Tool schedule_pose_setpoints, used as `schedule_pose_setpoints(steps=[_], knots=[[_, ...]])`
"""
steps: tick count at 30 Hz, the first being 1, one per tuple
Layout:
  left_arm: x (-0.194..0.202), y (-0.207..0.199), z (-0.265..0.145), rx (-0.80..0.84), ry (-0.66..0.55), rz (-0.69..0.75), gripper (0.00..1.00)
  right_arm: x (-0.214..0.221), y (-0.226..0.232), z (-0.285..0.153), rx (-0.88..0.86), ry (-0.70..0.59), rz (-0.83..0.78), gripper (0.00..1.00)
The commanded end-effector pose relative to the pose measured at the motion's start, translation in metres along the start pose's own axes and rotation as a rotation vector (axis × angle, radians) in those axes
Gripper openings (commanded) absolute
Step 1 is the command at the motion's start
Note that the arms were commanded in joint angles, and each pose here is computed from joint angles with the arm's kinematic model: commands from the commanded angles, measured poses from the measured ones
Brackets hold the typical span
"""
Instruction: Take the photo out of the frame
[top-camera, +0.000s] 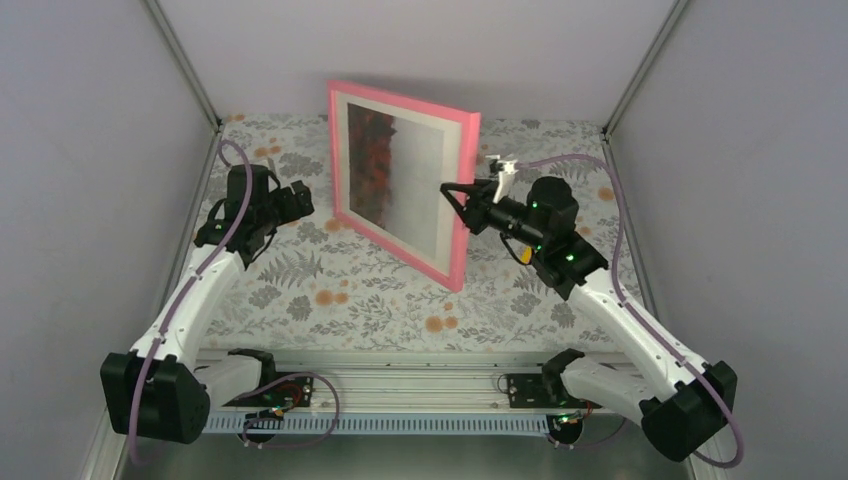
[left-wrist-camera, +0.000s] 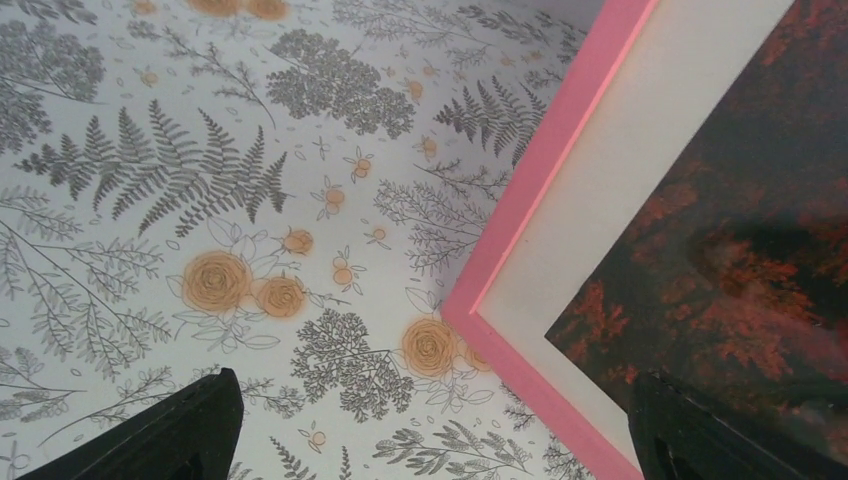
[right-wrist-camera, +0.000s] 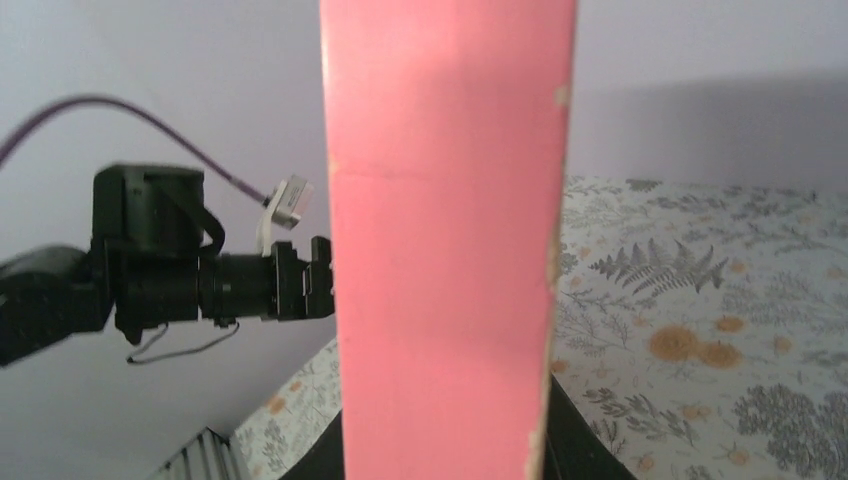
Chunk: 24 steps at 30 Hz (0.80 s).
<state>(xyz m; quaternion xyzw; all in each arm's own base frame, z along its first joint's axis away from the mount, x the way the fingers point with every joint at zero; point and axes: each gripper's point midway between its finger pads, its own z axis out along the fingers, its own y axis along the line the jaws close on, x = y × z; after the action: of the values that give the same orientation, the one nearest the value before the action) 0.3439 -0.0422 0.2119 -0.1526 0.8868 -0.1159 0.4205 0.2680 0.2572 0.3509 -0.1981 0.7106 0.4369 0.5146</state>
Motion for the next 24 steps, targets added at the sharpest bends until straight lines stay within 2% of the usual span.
schedule_pose_setpoints(steps=[1, 10, 24], knots=[[0.004, -0.002, 0.012, 0.057, 0.018, -0.016, 0.97, -0.029, 0.015, -0.016, -0.216, -0.071, 0.100, 0.04], [0.026, 0.023, 0.049, 0.045, 0.124, -0.058, 0.97, 0.008, -0.032, -0.011, -0.262, 0.065, 0.285, 0.04], [0.050, 0.042, 0.082, -0.036, 0.241, -0.039, 0.95, 0.098, -0.148, -0.012, -0.031, 0.172, 0.605, 0.04]])
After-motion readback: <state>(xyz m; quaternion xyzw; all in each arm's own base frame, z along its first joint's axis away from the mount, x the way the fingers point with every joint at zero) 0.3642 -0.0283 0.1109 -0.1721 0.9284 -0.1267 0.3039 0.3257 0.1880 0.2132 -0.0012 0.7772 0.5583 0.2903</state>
